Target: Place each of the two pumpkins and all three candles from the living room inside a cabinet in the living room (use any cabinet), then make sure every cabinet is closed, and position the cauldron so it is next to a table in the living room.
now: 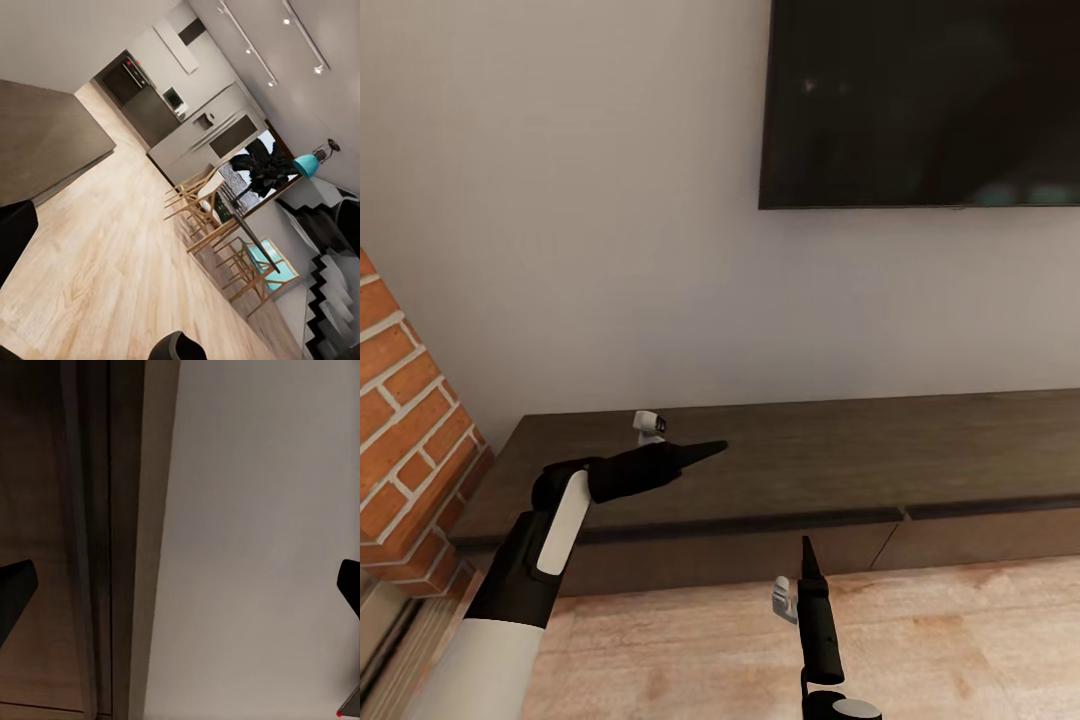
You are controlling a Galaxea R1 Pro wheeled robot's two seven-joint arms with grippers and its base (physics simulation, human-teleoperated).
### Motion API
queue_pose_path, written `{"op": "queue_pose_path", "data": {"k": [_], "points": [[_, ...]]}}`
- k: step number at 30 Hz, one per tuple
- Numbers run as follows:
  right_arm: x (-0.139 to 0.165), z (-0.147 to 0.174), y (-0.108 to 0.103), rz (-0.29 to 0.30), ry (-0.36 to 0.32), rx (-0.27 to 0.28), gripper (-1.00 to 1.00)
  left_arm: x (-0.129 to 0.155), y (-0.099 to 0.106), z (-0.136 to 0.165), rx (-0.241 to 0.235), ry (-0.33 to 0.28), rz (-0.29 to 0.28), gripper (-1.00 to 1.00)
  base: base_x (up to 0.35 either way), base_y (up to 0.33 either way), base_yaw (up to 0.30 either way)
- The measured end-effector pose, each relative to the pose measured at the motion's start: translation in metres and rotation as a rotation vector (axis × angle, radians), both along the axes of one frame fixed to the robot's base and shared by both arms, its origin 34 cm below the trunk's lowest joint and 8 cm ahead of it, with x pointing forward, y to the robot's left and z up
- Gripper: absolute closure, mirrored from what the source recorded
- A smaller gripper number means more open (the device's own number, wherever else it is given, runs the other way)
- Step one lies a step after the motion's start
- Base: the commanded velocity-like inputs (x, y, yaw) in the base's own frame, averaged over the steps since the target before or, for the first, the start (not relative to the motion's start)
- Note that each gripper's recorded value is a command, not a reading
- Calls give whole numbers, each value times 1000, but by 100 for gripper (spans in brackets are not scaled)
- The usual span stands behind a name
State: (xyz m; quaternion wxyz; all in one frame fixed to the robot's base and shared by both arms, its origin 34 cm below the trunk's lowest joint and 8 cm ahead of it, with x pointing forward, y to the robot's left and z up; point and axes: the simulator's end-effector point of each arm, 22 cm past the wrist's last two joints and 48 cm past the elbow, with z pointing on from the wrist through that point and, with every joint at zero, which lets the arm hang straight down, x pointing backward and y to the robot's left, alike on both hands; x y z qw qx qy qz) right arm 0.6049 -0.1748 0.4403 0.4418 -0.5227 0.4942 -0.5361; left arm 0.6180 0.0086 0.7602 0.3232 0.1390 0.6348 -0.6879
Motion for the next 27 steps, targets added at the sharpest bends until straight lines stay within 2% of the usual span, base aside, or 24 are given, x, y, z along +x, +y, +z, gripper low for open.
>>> {"op": "queue_pose_path", "data": {"k": [9, 27], "points": [[0, 0, 0, 0, 0, 0, -100, 0, 1, 0, -1, 0, 0, -100, 0, 0, 0], [-10, -39, 0, 0, -5, 0, -100, -10, 0, -40, -1, 0, 0, -100, 0, 0, 0]]}}
